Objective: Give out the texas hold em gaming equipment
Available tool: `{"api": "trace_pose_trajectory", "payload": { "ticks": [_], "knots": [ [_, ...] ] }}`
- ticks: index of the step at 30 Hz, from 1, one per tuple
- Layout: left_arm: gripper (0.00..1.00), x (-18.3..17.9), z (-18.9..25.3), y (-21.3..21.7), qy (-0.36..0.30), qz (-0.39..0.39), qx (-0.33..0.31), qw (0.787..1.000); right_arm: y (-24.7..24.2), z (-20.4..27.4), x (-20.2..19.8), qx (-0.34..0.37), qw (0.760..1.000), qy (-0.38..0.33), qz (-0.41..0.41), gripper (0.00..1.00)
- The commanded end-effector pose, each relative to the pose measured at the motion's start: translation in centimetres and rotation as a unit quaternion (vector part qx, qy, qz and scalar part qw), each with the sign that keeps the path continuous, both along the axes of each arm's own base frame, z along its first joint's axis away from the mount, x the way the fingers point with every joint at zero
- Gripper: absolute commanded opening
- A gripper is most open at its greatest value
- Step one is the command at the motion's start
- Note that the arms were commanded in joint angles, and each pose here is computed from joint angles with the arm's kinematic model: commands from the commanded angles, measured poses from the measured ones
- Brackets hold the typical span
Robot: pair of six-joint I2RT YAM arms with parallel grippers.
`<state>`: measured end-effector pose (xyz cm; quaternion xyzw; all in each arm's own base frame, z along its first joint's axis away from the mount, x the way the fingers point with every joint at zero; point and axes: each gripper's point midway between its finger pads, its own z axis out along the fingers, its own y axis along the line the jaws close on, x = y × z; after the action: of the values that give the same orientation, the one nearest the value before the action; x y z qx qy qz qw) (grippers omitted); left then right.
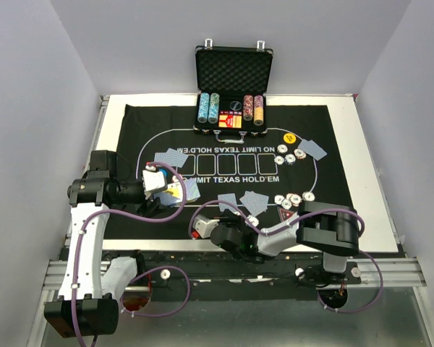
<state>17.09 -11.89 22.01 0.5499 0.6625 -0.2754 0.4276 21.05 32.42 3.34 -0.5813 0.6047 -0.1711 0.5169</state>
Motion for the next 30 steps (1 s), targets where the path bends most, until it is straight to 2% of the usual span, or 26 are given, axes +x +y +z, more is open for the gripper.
{"api": "trace_pose_trajectory", "payload": {
  "ticks": [1,9,13,20,26,30],
  "knots": [
    [0.45,-0.1,0.4,-0.3,-0.014,-0.009,-0.011,1.0,0.2,1.1,0.5,0.023,1.0,-0.015,-0.013,0.01],
    [0.45,0.0,0.7,-0.3,-0.016,-0.008,-0.01,1.0,0.5,3.4,0.9,0.062,0.997,-0.039,-0.016,0.01],
    [0.45,0.2,0.9,-0.3,-0.018,-0.007,-0.01,1.0,0.4,6.0,0.8,0.119,0.992,-0.044,-0.022,0.01],
    [0.45,0.2,0.9,-0.4,-0.018,-0.007,-0.012,1.0,-0.6,8.3,0.7,0.176,0.983,-0.049,-0.034,0.01],
    [0.45,0.2,1.1,-0.3,-0.02,-0.006,-0.011,1.0,-1.2,11.0,1.2,0.264,0.962,-0.035,-0.054,0.01],
    [0.45,0.1,1.2,-0.3,-0.024,-0.006,-0.01,1.0,-1.0,13.3,2.5,0.35,0.934,0.009,-0.069,0.01]
  ]
}}
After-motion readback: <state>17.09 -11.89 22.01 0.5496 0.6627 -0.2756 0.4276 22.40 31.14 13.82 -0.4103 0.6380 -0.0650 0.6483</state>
